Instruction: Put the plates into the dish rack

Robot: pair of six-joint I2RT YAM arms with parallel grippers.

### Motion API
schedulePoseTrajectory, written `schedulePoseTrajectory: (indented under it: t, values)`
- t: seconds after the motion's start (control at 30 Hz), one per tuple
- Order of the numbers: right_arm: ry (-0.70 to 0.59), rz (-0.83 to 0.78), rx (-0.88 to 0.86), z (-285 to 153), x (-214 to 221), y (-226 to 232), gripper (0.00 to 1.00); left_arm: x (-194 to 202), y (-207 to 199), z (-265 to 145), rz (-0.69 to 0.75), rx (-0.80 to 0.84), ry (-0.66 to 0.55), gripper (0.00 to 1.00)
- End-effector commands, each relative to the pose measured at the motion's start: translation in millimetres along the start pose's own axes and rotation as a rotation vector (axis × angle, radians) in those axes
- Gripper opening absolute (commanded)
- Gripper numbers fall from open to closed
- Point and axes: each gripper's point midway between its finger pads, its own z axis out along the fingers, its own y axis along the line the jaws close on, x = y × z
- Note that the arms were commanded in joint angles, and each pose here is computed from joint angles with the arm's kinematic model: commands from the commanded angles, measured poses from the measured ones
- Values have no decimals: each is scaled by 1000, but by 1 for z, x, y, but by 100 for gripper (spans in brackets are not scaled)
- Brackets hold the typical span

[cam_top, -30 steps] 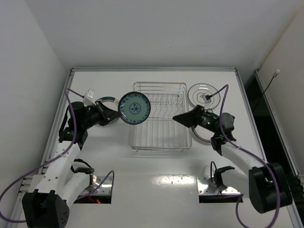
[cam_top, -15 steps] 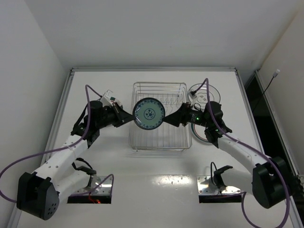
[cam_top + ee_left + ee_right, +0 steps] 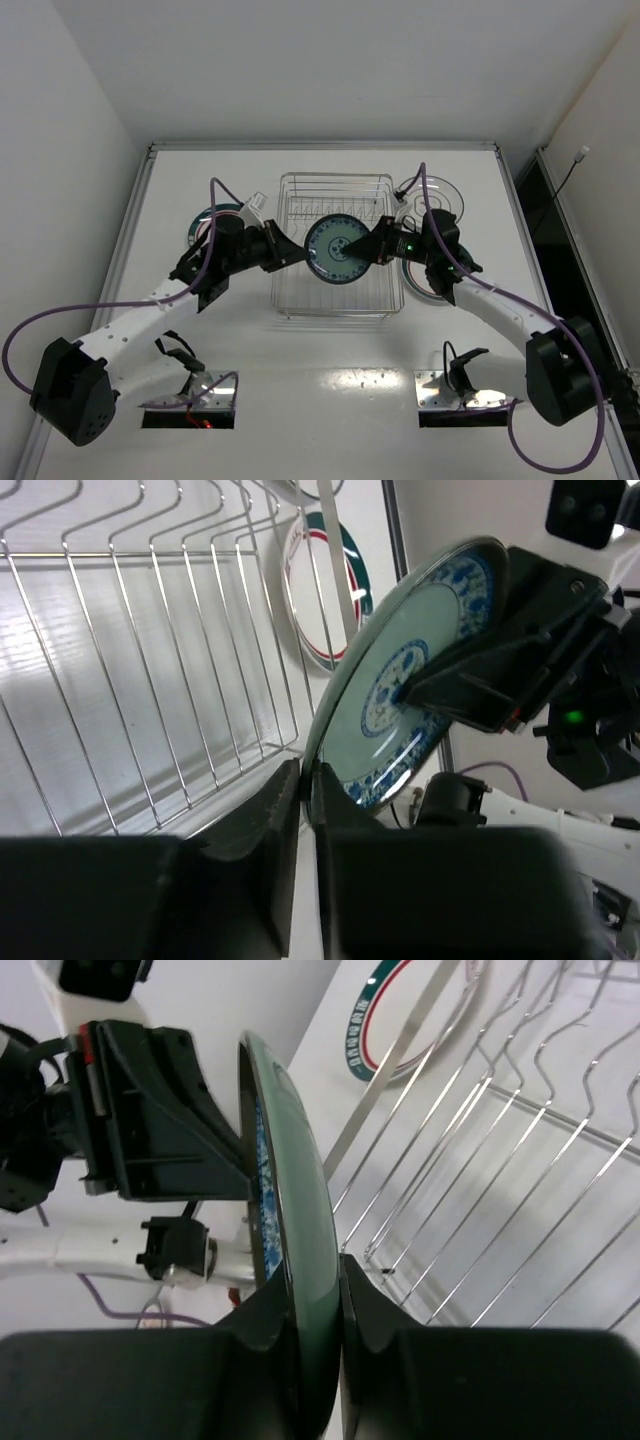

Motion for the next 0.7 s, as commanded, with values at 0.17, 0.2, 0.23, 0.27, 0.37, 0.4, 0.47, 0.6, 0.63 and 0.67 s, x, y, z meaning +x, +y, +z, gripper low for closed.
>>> schedulePoseTrajectory:
  t: [0.17, 0.2, 0.23, 0.27, 0.37, 0.4, 0.47, 0.6, 0.63, 0.67]
  values:
    - [-195, -159, 308, -11, -90, -8, 0, -49, -8, -12, 88, -182, -144, 76]
    - [-218, -157, 391, -17, -100, -16, 0, -52, -5, -17, 105, -208, -155, 87]
    - [-261, -153, 543, -31, -116, -32, 0, -56, -1, -24, 103, -251, -183, 89]
    - [-273, -154, 619, -38, -121, -40, 0, -57, 2, -28, 115, -273, -191, 89]
    - [-278, -171, 895, -60, -140, -71, 0, -61, 7, -40, 137, -320, -218, 97]
    - [-286, -196, 941, -64, -151, -72, 0, -59, 13, -42, 142, -346, -210, 97]
    - [-248, -205, 1054, -68, -149, -96, 0, -58, 16, -46, 150, -365, -213, 97]
    - [-200, -244, 1181, -68, -156, -121, 0, -55, 25, -50, 156, -405, -203, 97]
    - [-181, -240, 1191, -65, -152, -128, 0, -59, 26, -52, 160, -414, -207, 97]
    - [-170, -252, 1194, -63, -154, -130, 0, -59, 23, -54, 162, -406, -214, 97]
